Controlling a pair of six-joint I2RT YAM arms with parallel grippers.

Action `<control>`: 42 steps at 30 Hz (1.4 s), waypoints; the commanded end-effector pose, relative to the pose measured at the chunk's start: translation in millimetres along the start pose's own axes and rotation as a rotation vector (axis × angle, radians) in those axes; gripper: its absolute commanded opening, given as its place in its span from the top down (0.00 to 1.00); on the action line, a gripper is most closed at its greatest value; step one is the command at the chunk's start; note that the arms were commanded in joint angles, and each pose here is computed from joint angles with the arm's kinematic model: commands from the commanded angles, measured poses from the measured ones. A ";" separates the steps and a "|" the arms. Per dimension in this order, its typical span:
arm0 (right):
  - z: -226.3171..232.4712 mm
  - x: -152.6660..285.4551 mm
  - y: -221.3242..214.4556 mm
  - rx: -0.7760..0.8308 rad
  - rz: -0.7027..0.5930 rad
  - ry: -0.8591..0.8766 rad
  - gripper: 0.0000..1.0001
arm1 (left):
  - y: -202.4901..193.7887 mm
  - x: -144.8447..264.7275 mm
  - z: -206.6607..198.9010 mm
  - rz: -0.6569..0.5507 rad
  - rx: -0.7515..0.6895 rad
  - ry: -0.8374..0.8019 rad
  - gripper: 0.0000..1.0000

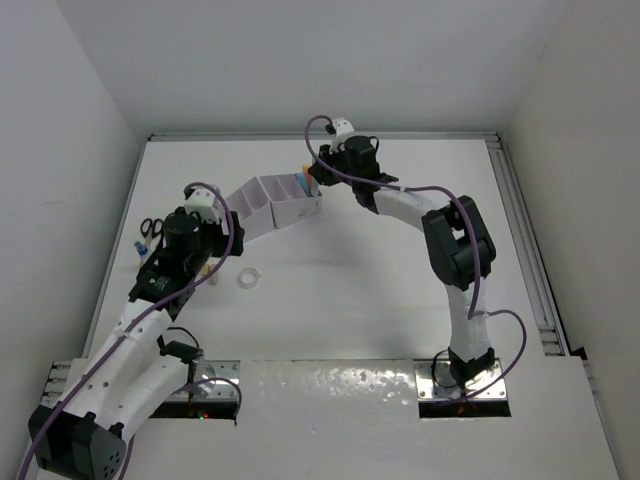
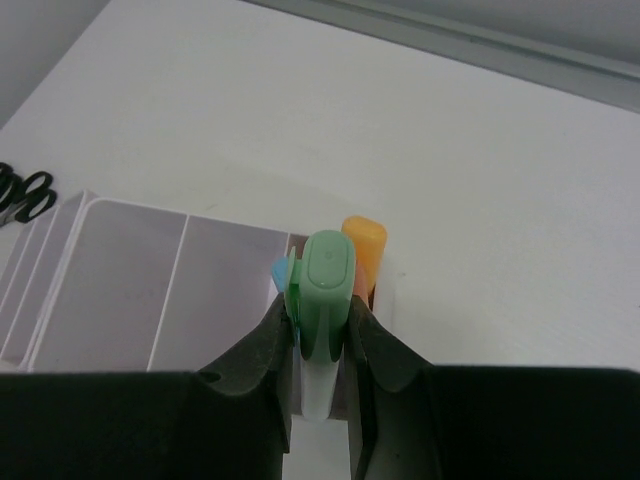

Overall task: Sort the stationery into containers
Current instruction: Place the pen in the storage box, then pick up the stationery from the center of the board.

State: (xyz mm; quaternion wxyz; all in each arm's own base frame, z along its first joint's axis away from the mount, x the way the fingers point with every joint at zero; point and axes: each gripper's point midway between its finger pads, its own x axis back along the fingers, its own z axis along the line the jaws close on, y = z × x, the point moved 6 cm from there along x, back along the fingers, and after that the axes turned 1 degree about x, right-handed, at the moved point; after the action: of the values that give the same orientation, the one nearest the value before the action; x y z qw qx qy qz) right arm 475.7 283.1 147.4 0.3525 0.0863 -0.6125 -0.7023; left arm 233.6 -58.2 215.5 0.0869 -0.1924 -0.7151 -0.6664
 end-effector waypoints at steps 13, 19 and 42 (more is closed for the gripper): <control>11.4 -19.0 -28.6 0.084 -0.027 0.045 1.00 | 2.9 -5.7 8.7 -0.039 0.013 0.028 0.27; 21.1 -11.8 -49.4 0.086 0.008 0.042 0.82 | 3.7 -4.9 11.1 -0.042 -0.001 0.040 0.27; 70.7 90.7 65.6 0.033 -0.231 0.110 0.29 | 70.9 15.3 35.4 0.010 -0.147 0.172 0.19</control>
State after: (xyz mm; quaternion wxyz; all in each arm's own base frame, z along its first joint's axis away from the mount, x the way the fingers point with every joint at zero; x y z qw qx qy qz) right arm 416.2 289.1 210.7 0.3139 0.1624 -0.6044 -0.7140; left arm 244.5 -33.9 243.2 0.1346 -0.1768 -0.6750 -0.7035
